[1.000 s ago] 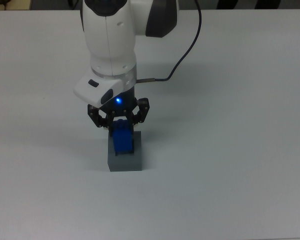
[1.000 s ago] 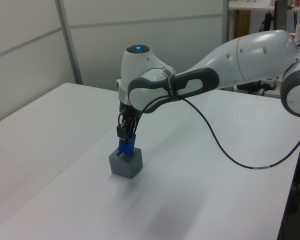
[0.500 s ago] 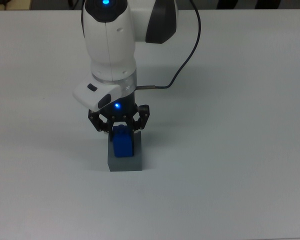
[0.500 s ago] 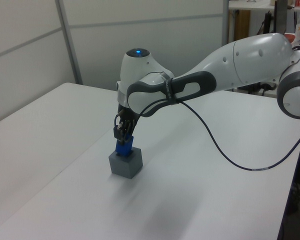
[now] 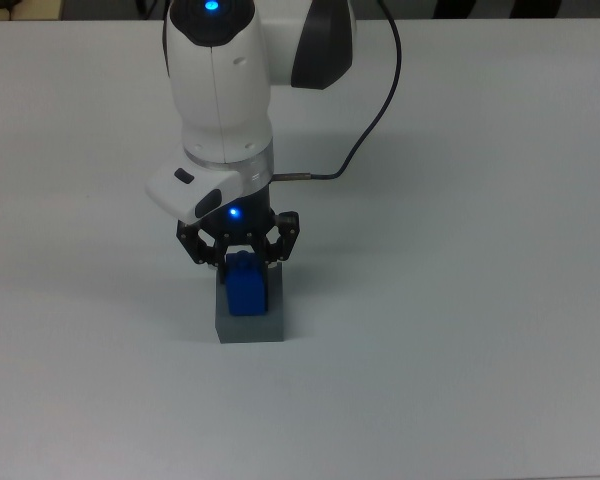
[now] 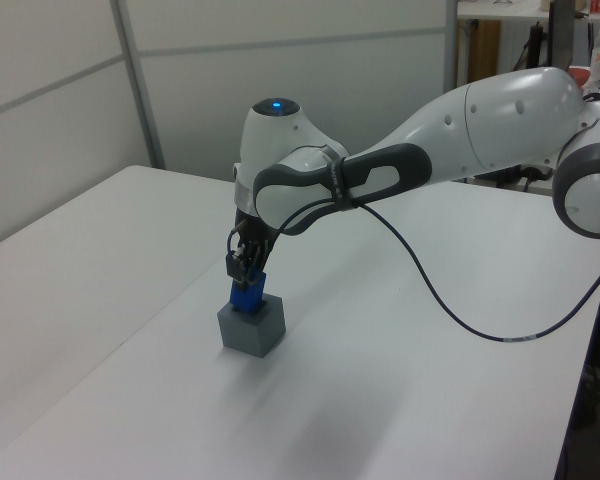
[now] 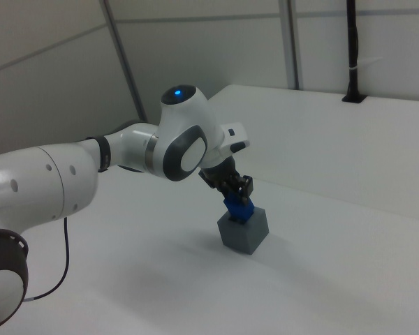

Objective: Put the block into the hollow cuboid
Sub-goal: 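Lower the blue block into the grey cube's opening, then open the gripper and raise it away from the grey cube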

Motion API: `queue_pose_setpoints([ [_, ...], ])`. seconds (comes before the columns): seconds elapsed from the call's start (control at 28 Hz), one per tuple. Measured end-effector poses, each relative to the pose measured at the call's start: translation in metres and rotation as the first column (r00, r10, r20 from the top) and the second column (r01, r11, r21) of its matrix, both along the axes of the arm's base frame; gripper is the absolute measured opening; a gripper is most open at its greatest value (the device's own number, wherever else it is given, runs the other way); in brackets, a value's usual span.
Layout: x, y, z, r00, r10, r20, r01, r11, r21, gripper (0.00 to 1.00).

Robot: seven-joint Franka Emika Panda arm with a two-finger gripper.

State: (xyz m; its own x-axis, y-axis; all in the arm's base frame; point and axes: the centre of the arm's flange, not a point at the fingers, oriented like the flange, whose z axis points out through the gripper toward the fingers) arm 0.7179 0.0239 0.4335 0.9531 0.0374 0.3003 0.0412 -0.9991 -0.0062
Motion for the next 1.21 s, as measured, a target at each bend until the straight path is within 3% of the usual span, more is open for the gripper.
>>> queue_pose_setpoints([
  [0.54, -0.005, 0.0, -0.004, 0.998, 0.0, -0.061, 0.0, 1.0, -0.001, 0.52],
  [0.64, -0.005, 0.001, -0.004, 0.998, 0.001, -0.062, -0.001, 1.0, -0.001, 0.67],
  [0.96, -0.012, 0.002, 0.018, 0.994, -0.071, -0.087, 0.073, 0.997, 0.016, 0.99],
  [1.21, -0.06, -0.002, 0.098, 0.979, -0.073, -0.19, 0.076, 0.997, 0.008, 1.0],
])
